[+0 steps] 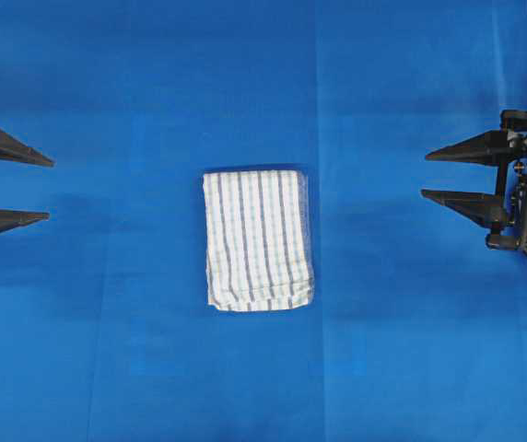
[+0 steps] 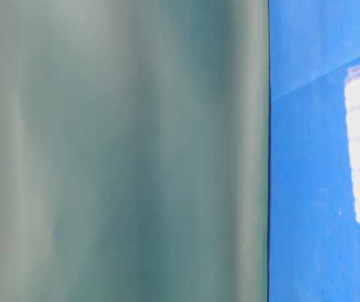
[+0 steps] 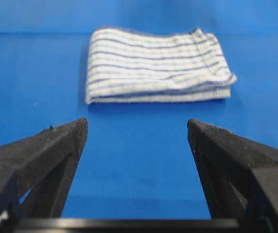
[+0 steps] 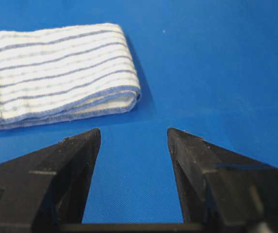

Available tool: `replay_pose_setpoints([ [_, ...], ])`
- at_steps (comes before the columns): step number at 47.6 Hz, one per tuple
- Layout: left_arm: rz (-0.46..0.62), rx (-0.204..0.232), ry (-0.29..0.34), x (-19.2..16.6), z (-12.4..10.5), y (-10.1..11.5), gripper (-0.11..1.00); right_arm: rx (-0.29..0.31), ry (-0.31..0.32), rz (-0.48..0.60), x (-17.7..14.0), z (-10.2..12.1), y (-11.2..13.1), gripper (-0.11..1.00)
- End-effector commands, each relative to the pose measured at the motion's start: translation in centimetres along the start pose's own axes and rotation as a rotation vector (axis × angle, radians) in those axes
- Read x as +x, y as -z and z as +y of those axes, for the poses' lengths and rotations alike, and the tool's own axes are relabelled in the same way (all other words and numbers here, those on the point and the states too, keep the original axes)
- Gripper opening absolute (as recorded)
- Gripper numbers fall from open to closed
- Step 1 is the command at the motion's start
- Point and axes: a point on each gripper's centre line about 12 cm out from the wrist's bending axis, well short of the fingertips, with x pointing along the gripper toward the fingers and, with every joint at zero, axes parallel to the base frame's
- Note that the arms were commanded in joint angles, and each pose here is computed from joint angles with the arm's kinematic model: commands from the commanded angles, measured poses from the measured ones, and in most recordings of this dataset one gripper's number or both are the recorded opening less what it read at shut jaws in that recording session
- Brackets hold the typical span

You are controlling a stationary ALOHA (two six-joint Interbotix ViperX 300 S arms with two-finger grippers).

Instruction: Fold the blue towel.

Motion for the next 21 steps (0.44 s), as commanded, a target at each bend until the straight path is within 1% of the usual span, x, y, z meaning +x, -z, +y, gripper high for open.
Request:
replay_pose_setpoints([
  [1,-0.015,0.007,-0.003,0.12,0.05,-0.53,0.79,0.003,0.009,-0.011,0.11,-0.01,-0.36,0.87],
  [21,-0.018,0.008,-0.003,0.09,0.05,-0.57,0.79,0.004,0.020,-0.012,0.14,-0.23,-0.40,0.87],
])
